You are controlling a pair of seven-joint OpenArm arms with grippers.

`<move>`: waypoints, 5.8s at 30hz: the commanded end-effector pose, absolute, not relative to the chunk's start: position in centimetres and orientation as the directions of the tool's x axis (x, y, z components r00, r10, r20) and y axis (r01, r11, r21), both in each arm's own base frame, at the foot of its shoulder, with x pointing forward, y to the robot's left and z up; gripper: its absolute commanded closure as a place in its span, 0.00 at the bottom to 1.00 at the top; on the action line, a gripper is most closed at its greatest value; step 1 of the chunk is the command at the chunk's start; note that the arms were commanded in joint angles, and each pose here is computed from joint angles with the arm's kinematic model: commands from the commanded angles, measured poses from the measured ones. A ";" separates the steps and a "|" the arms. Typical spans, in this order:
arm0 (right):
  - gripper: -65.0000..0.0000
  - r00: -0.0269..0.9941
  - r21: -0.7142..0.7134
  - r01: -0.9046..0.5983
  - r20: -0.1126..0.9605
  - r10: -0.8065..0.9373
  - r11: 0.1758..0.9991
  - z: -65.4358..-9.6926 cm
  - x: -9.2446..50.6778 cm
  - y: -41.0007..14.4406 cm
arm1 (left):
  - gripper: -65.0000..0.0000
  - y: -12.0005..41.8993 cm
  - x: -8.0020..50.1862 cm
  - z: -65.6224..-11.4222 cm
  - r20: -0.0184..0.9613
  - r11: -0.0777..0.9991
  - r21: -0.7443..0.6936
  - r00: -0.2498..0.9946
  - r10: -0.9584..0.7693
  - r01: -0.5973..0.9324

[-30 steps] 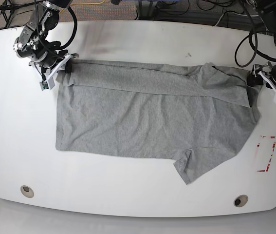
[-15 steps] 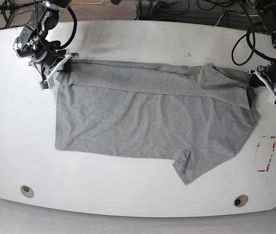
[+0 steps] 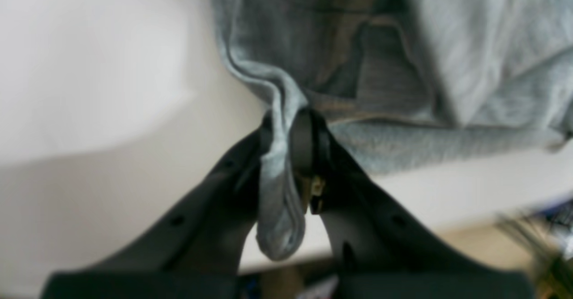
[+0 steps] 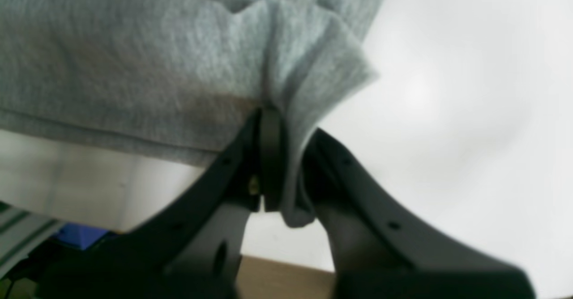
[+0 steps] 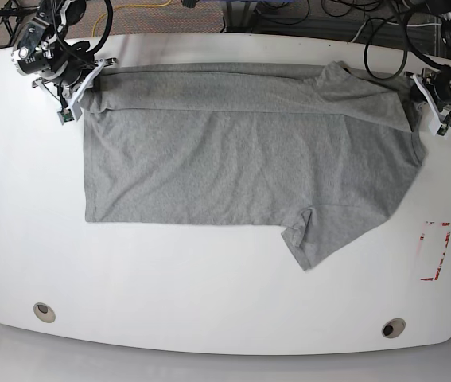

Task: Fold the T-shirt properly
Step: 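Pull the held edge taut with both grippers, then release, then move both grippers to the shirt's hem edge and grasp it, then lift the hem with both grippers and fold it over onto the collar edge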

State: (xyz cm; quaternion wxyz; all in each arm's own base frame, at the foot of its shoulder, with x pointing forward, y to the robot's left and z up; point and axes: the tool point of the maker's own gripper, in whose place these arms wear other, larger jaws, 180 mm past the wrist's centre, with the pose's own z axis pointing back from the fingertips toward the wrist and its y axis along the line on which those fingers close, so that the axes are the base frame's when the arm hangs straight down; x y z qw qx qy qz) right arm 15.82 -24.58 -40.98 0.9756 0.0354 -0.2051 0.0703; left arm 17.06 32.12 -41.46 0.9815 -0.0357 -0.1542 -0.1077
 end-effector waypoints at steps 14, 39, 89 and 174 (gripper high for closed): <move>1.00 0.915 -0.036 -0.188 0.357 0.188 0.982 -40.1 13.6 -26.5 | 1.00 32.5 15.0 -38.9 0.278 0.948 0.079 0.907 -0.317 0.307; 0.08 0.842 -0.065 -0.224 0.489 0.226 0.973 -36.5 17.2 -25.8 | 0.41 33.1 19.3 -32.4 0.353 0.922 0.237 0.857 -0.376 0.307; 0.09 0.708 0.287 -0.139 0.698 -0.108 0.948 -41.7 38.1 -23.9 | 0.41 34.7 31.8 -29.7 0.580 0.978 0.187 0.792 -0.189 0.097; 0.98 0.685 0.191 -0.196 0.728 -0.005 0.962 -38.6 38.8 -24.1 | 1.00 23.9 40.3 -39.5 0.581 0.936 -0.262 0.813 -0.042 0.236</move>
